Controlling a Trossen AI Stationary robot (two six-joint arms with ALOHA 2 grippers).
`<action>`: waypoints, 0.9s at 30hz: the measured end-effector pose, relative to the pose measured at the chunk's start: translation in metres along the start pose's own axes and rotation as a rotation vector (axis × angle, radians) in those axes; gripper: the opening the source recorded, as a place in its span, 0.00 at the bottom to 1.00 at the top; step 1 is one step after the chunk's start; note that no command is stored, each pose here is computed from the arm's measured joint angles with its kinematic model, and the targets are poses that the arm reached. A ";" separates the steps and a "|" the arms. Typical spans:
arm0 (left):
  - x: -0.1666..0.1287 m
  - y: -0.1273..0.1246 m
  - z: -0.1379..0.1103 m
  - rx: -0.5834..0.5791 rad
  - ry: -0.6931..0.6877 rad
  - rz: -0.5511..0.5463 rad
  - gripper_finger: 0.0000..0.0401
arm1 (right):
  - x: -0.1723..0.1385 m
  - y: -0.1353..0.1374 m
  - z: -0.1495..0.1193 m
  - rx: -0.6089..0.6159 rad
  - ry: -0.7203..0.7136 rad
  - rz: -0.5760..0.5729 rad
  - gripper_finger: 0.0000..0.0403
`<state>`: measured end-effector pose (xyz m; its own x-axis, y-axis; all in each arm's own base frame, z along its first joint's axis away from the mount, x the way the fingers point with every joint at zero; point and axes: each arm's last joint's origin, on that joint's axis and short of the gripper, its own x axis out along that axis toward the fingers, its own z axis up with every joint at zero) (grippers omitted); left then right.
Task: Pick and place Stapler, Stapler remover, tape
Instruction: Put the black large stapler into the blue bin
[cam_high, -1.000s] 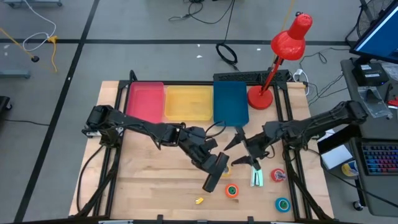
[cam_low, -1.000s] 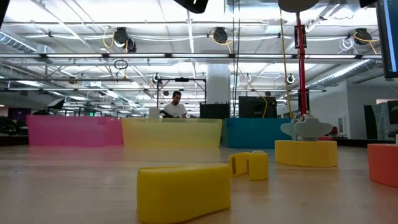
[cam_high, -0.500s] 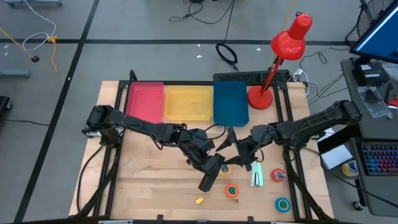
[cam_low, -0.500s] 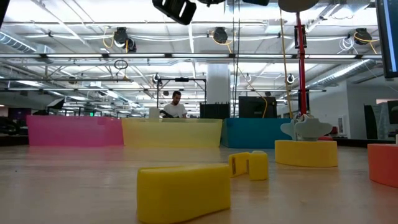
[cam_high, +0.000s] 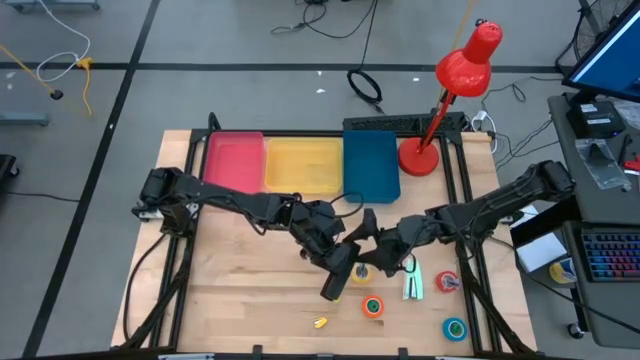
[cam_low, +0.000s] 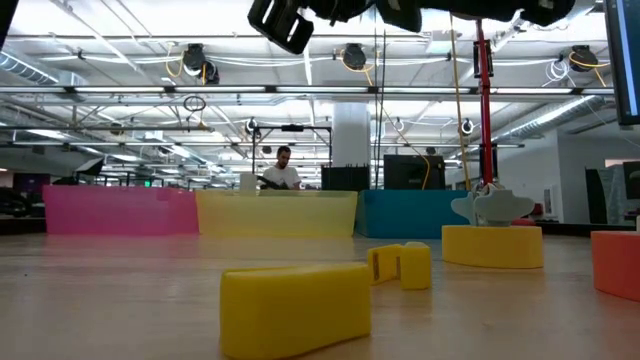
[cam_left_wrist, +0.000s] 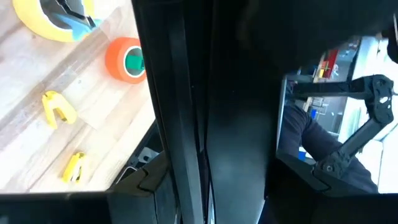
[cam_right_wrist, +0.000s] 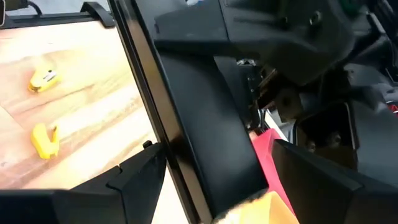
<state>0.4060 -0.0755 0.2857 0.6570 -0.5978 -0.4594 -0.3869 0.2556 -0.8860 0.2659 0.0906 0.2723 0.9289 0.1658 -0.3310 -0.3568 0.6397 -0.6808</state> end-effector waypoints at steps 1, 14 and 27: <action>0.000 0.000 0.000 -0.002 -0.003 0.002 0.49 | 0.001 -0.001 0.001 0.000 -0.003 -0.001 0.70; -0.001 0.003 0.002 -0.042 -0.024 0.028 0.49 | 0.008 -0.001 -0.002 0.024 0.051 0.034 0.55; -0.001 0.005 0.002 -0.060 -0.037 0.049 0.50 | 0.007 0.002 -0.006 0.019 0.080 0.073 0.36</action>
<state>0.4046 -0.0725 0.2815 0.6594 -0.5564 -0.5055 -0.4566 0.2377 -0.8573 0.2715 0.0888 0.2649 0.8895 0.1526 -0.4306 -0.4204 0.6425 -0.6407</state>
